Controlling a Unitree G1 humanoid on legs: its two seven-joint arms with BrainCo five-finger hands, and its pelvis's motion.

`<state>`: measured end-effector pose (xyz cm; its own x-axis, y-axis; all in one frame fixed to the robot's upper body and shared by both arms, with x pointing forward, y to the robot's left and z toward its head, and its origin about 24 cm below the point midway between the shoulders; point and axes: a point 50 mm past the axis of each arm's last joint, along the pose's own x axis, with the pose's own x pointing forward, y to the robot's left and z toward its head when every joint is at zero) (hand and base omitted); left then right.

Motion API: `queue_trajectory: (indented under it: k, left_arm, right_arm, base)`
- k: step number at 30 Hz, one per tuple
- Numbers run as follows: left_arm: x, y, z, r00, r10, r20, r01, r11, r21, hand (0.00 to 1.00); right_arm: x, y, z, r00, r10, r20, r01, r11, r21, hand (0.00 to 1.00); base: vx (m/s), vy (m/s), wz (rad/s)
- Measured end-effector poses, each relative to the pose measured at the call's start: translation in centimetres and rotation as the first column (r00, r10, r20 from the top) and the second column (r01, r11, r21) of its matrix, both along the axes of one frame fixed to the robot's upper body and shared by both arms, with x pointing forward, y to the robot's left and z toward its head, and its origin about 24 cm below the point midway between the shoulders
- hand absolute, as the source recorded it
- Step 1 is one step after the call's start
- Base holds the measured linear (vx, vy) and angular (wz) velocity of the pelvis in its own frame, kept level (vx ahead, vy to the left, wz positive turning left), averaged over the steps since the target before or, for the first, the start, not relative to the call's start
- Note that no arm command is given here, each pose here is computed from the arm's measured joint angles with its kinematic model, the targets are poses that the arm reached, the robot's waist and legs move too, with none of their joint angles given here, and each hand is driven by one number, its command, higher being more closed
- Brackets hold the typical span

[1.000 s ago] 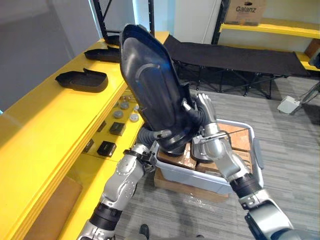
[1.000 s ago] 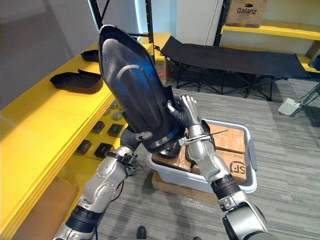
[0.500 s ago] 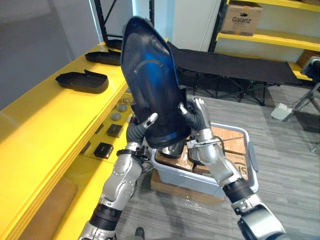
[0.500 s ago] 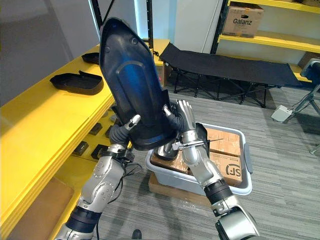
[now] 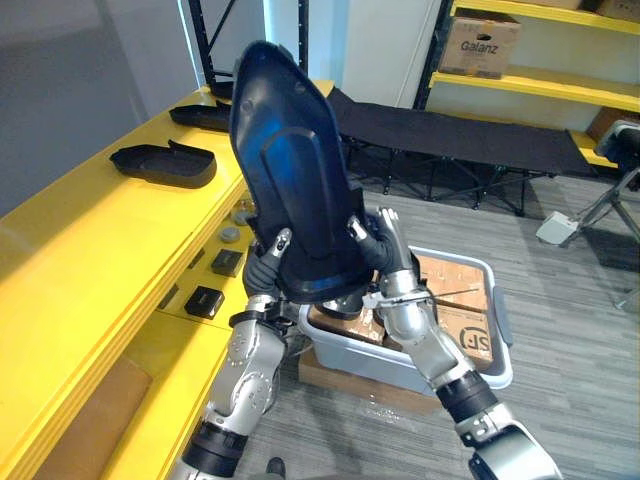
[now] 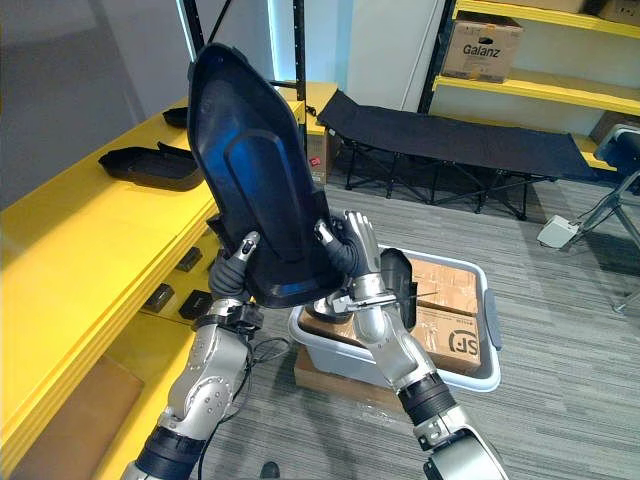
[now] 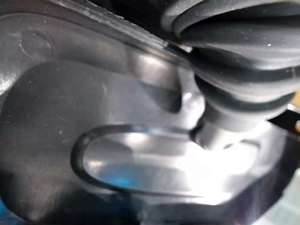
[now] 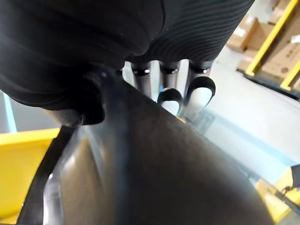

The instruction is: Walk over and take plastic housings, then place them on the shelf

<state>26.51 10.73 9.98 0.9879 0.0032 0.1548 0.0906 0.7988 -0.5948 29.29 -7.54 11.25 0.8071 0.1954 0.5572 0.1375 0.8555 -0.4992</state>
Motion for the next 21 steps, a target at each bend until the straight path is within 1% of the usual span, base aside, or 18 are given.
queue_trajectory:
  k: [8, 11, 15, 16, 17, 18, 20, 21]
  left_arm:
    - [0.1, 0.5, 0.0, 0.999, 0.048, -0.014, -0.048, 0.999, 0.008, 1.00]
    - [0.0, 0.6, 0.3, 0.998, 0.062, 0.008, -0.062, 0.998, 0.024, 1.00]
    - [-0.2, 0.6, 1.6, 0.992, 0.100, 0.072, -0.100, 0.995, 0.003, 1.00]
    - [-0.4, 1.0, 2.3, 0.982, 0.149, 0.114, -0.147, 0.989, -0.021, 1.00]
    - [-0.5, 1.2, 2.6, 0.977, 0.170, 0.129, -0.166, 0.985, -0.042, 1.00]
    - [-0.8, 1.8, 3.1, 0.958, 0.238, 0.159, -0.231, 0.971, -0.061, 1.00]
    - [-1.1, 2.5, 3.3, 0.939, 0.297, 0.174, -0.291, 0.955, -0.061, 1.00]
    - [-1.4, 3.1, 3.1, 0.922, 0.350, 0.167, -0.348, 0.937, -0.044, 1.00]
  right_arm:
    - [-1.3, 0.3, -0.8, 0.999, 0.029, -0.016, -0.028, 0.999, 0.043, 0.00]
    - [-1.6, 0.6, -0.9, 1.000, 0.024, -0.017, -0.022, 0.994, 0.105, 0.00]
    - [-2.3, 0.8, 0.0, 1.000, 0.008, 0.021, -0.013, 0.969, 0.246, 0.00]
    - [-2.5, 0.7, 0.1, 1.000, 0.010, 0.026, -0.017, 0.957, 0.291, 0.00]
    - [-2.7, 0.7, 0.0, 1.000, 0.009, 0.024, -0.016, 0.954, 0.299, 0.00]
    - [-3.3, 0.6, -0.4, 1.000, 0.004, 0.009, -0.007, 0.933, 0.359, 0.00]
    - [-3.5, 0.1, -0.9, 0.999, -0.017, -0.028, 0.027, 0.912, 0.408, 0.00]
    - [-3.6, -0.7, -1.3, 0.997, -0.053, -0.050, 0.070, 0.902, 0.425, 0.00]
  base:
    - [0.00, 0.000, 0.00]
    - [0.00, 0.000, 0.00]
    - [0.00, 0.000, -0.01]
    - [0.00, 0.000, -0.06]
    - [0.01, -0.002, -0.08]
    - [0.01, -0.003, -0.05]
    - [0.01, -0.002, -0.05]
    - [0.01, 0.001, -0.05]
